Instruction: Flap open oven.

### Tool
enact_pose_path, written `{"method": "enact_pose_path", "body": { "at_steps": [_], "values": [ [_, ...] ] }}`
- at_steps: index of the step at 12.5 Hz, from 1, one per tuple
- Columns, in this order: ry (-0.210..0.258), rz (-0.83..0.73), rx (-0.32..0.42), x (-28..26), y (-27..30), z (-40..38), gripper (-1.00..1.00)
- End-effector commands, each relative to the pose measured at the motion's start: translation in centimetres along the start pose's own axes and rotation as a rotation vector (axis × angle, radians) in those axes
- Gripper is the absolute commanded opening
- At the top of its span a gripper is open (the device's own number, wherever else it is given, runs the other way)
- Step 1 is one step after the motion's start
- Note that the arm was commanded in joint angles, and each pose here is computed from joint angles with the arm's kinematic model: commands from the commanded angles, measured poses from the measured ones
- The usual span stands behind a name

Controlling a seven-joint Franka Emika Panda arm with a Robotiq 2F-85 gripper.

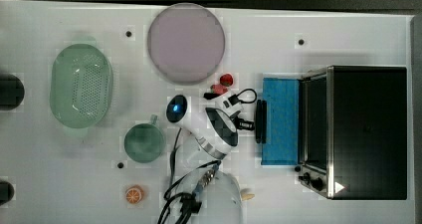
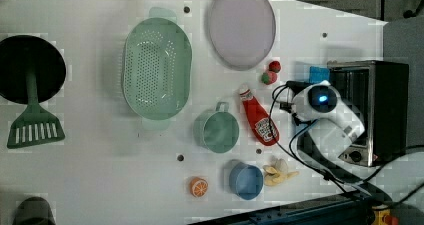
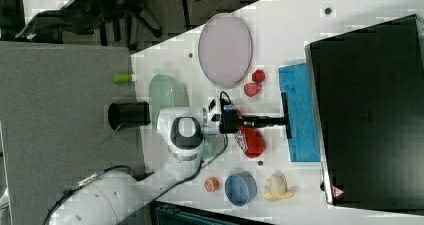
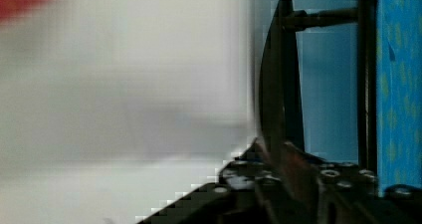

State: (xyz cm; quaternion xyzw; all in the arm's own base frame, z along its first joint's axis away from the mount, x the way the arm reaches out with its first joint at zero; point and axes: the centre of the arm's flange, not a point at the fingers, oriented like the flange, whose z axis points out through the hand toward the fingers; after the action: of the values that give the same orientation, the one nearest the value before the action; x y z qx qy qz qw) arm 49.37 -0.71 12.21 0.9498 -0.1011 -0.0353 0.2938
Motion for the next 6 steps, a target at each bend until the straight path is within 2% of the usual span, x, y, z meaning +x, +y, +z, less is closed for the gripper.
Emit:
{"method": "enact_pose_path", "body": {
  "at_steps": [1,4,6],
  "values": [
    [0.054,0.311,0.198,3.7,3.0,-9.7,-0.65],
    [-0.002,0.504,0.323,4.3,7.6,-15.0,-0.65],
    [-0.048,0.599,0.379,3.9,11.0,-18.5,-0.65]
  ]
}}
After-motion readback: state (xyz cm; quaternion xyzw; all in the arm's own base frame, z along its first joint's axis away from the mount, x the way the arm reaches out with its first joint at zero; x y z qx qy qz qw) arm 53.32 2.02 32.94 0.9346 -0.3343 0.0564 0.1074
